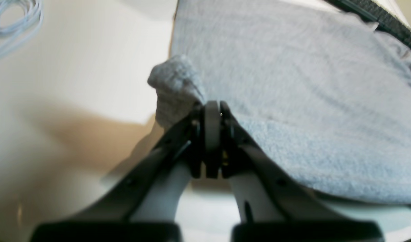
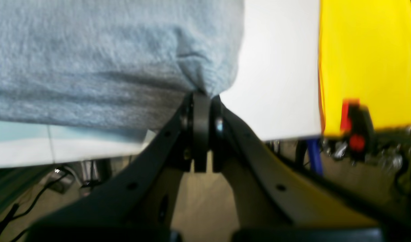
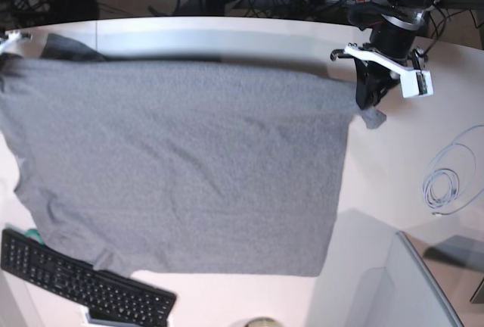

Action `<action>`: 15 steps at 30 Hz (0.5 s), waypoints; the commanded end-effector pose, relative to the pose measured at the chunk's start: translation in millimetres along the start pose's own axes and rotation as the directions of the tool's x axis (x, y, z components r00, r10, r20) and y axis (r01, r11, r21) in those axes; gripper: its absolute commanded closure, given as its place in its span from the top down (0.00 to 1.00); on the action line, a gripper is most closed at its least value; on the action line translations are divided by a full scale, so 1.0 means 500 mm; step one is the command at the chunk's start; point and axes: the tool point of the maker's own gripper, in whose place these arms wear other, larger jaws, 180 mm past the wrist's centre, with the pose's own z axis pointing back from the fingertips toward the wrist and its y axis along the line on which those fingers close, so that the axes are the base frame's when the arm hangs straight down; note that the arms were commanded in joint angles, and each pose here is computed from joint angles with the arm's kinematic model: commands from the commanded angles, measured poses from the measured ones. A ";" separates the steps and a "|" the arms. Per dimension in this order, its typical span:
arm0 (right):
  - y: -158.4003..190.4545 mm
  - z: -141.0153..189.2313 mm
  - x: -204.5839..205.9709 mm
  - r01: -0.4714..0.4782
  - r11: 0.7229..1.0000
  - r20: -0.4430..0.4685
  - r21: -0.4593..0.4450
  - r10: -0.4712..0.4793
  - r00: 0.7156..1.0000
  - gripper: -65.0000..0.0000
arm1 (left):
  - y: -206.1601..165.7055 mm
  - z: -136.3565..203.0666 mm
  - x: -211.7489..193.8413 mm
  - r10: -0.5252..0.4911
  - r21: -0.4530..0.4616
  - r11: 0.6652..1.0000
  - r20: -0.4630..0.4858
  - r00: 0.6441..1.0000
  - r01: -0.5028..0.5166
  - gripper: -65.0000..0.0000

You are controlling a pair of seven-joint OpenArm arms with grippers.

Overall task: Layout the t-shirt on the table in an organized manner, then fold the t-shirt properly
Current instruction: 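Lift the shirt with both grippers and shake it out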

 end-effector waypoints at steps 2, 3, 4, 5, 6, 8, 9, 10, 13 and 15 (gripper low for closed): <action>-0.030 0.025 -0.012 0.014 0.999 0.008 -0.036 -0.014 1.000 0.00 | 0.003 0.017 -0.008 0.012 0.013 1.000 0.005 1.000 -0.012 0.00; -0.035 0.031 -0.024 0.024 0.999 0.001 -0.038 -0.024 1.000 0.00 | 0.000 0.022 -0.018 0.022 0.014 1.000 -0.006 1.000 -0.022 0.00; -0.039 0.037 -0.039 0.038 0.999 -0.010 -0.039 -0.039 0.999 0.00 | -0.008 0.028 -0.030 0.023 -0.003 1.000 -0.023 0.999 -0.024 0.00; -0.037 0.043 -0.055 0.056 0.998 -0.021 -0.037 -0.057 0.998 0.00 | -0.020 0.034 -0.040 0.019 -0.032 0.999 -0.037 0.999 -0.021 0.00; -0.040 0.049 -0.065 0.069 0.997 -0.028 -0.045 -0.070 0.997 0.00 | -0.034 0.038 -0.045 0.012 -0.070 0.997 -0.046 0.999 -0.015 0.00; -0.051 0.063 -0.087 0.105 0.992 -0.040 -0.075 -0.108 0.993 0.00 | -0.055 0.047 -0.051 0.008 -0.126 0.992 -0.049 0.999 -0.014 0.00; -0.059 0.070 -0.095 0.118 0.989 -0.044 -0.092 -0.123 0.991 0.00 | -0.061 0.047 -0.052 0.016 -0.136 0.991 -0.046 0.999 -0.022 0.00; -0.064 0.076 -0.102 0.129 0.986 -0.047 -0.105 -0.134 0.990 0.00 | -0.056 0.050 -0.047 0.016 -0.130 0.991 -0.039 0.999 -0.020 0.00; -0.068 0.086 -0.110 0.136 0.983 -0.052 -0.119 -0.143 0.988 0.00 | -0.046 0.058 -0.028 0.047 -0.141 0.989 0.005 0.999 -0.046 0.00; -0.066 0.083 -0.099 0.139 0.983 -0.037 -0.117 -0.144 0.989 0.00 | -0.033 0.069 0.008 0.094 -0.159 0.984 0.074 0.993 -0.081 0.00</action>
